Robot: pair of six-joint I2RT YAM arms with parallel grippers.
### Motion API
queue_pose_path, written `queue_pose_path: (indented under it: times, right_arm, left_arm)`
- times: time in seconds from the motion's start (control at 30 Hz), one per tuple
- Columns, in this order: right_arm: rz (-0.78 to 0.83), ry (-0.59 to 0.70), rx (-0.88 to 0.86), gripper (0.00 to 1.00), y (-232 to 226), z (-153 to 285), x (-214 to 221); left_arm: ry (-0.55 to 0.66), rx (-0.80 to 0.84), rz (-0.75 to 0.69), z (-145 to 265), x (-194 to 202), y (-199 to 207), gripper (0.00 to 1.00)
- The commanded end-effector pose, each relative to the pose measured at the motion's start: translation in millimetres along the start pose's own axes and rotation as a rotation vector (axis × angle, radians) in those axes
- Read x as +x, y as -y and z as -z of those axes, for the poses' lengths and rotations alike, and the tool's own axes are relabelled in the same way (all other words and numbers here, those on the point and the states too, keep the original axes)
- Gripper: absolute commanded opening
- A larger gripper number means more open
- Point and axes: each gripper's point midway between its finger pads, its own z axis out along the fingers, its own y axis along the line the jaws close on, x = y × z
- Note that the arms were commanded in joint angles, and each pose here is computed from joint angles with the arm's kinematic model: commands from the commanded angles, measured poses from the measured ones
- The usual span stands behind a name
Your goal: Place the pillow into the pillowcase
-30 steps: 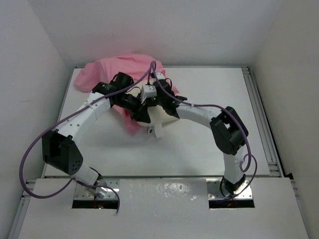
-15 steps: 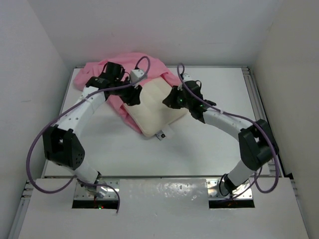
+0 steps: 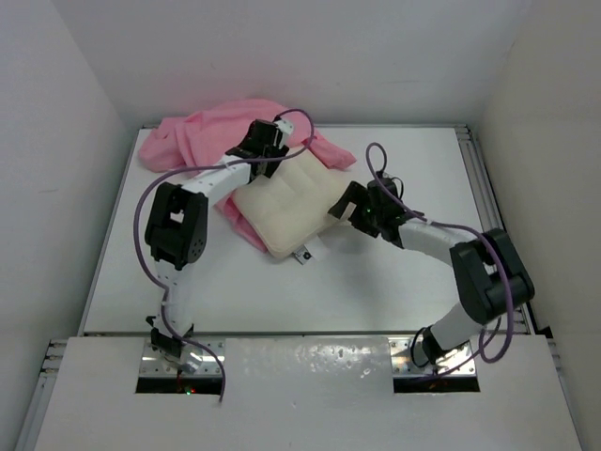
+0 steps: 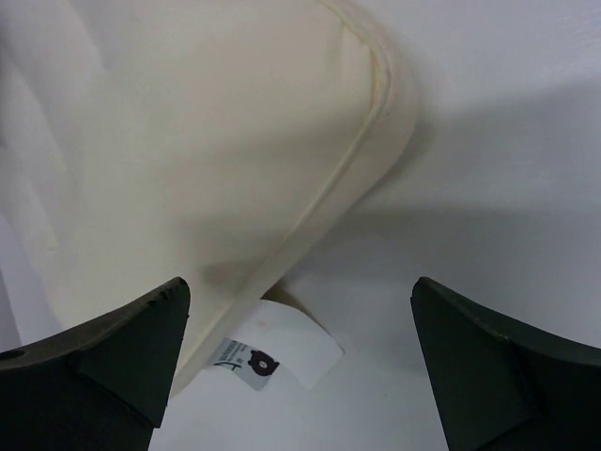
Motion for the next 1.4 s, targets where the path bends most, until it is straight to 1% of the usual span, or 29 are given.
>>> queue_pose_path:
  times: [0.0, 0.1, 0.17, 0.2, 0.23, 0.27, 0.3, 0.37, 0.4, 0.47, 0.5, 0.53, 0.63, 0.77, 0.83, 0.9, 0.97, 1.0, 1.03, 1.07, 1.1, 1.13, 1.17, 1.2, 1.23, 1.27, 1.3, 1.33, 1.37]
  right_arm:
    - [-0.036, -0.033, -0.093, 0.99, -23, -19, 4]
    - [-0.014, -0.034, -0.1, 0.99, -28, -36, 7]
    - [-0.005, -0.028, -0.118, 0.99, -33, -48, 8]
    - [-0.001, -0.031, -0.128, 0.91, -36, -52, 8]
    - [0.007, -0.032, -0.17, 0.85, -48, -55, 4]
    - [0.009, -0.055, -0.179, 0.78, -48, -63, 10]
    - [0.016, -0.067, -0.202, 0.65, -53, -66, 12]
    - [0.054, -0.078, -0.275, 0.48, -73, -71, 15]
    - [0.081, -0.086, -0.294, 0.3, -81, -71, 19]
    - [0.127, -0.076, -0.325, 0.12, -96, -69, 18]
    - [0.146, -0.075, -0.344, 0.04, -103, -67, 20]
    - [0.16, -0.062, -0.359, 0.0, -109, -65, 19]
    - [0.217, -0.013, -0.398, 0.0, -124, -53, 10]
    - [0.281, 0.092, -0.418, 0.0, -141, -36, -14]
    - [0.28, 0.153, -0.43, 0.0, -151, -28, -29]
    - [0.262, 0.176, -0.429, 0.0, -153, -26, -36]
    - [0.265, 0.149, -0.422, 0.0, -154, -32, -32]
    - [0.263, 0.101, -0.39, 0.06, -151, -36, -30]
    - [0.277, 0.036, -0.401, 0.22, -151, -36, -20]
    - [0.296, -0.013, -0.388, 0.46, -145, -39, -14]
    - [0.31, -0.045, -0.38, 0.61, -140, -37, -12]
    - [0.324, -0.111, -0.334, 0.9, -123, -34, 2]
    - [0.392, -0.085, -0.34, 0.99, -122, -19, -5]
    - [0.414, -0.068, -0.32, 0.99, -112, -13, -11]
    - [0.432, -0.065, -0.257, 0.99, -89, -9, -9]
    - [0.473, -0.011, -0.271, 0.99, -92, 11, -24]
    - [0.502, 0.006, -0.247, 0.99, -78, 17, -34]
    - [0.515, 0.027, -0.242, 0.99, -76, 24, -44]
    - [0.528, 0.048, -0.262, 0.99, -80, 31, -53]
  left_arm:
    - [0.063, -0.196, 0.054, 2, -28, -36, 0.66]
    - [0.051, -0.187, 0.025, -7, -23, -26, 0.65]
    - [0.037, -0.132, -0.001, -17, -14, -15, 0.55]
    - [0.022, -0.103, -0.01, -25, -7, -7, 0.45]
    - [0.014, -0.05, -0.016, -28, -2, 4, 0.19]
    - [0.011, -0.022, -0.02, -29, 0, 10, 0.06]
    - [0.017, 0.006, -0.024, -28, 0, 17, 0.0]
    - [0.054, 0.087, -0.052, -21, -7, 33, 0.0]
    - [0.068, 0.145, -0.07, -15, -12, 46, 0.0]
    - [0.111, 0.195, -0.089, -2, -33, 52, 0.0]
    - [0.141, 0.265, -0.09, 10, -48, 60, 0.0]
    - [0.159, 0.304, -0.088, 17, -56, 63, 0.0]
    - [0.21, 0.439, -0.102, 47, -79, 75, 0.0]
    - [0.23, 0.595, -0.171, 82, -85, 94, 0.0]
    - [0.242, 0.734, -0.219, 107, -84, 111, 0.0]
    - [0.239, 0.844, -0.272, 131, -78, 122, 0.0]
    - [0.239, 0.866, -0.27, 139, -76, 119, 0.0]
    - [0.214, 0.845, -0.207, 131, -70, 107, 0.0]
    - [0.201, 0.816, -0.158, 124, -66, 96, 0.01]
    - [0.198, 0.767, -0.113, 120, -66, 81, 0.1]
    - [0.189, 0.703, -0.06, 109, -61, 59, 0.35]
    - [0.139, 0.648, -0.001, 102, -49, 45, 0.45]
    - [0.143, 0.598, 0.049, 108, -46, 20, 0.57]
    - [0.114, 0.562, 0.115, 107, -37, 11, 0.61]
    - [0.117, 0.527, 0.156, 112, -35, -3, 0.63]
    - [0.143, 0.472, 0.205, 128, -36, -29, 0.66]
    - [0.142, 0.405, 0.288, 142, -30, -53, 0.67]
    - [0.142, 0.391, 0.325, 151, -31, -56, 0.67]
    - [0.124, 0.363, 0.387, 156, -20, -69, 0.64]
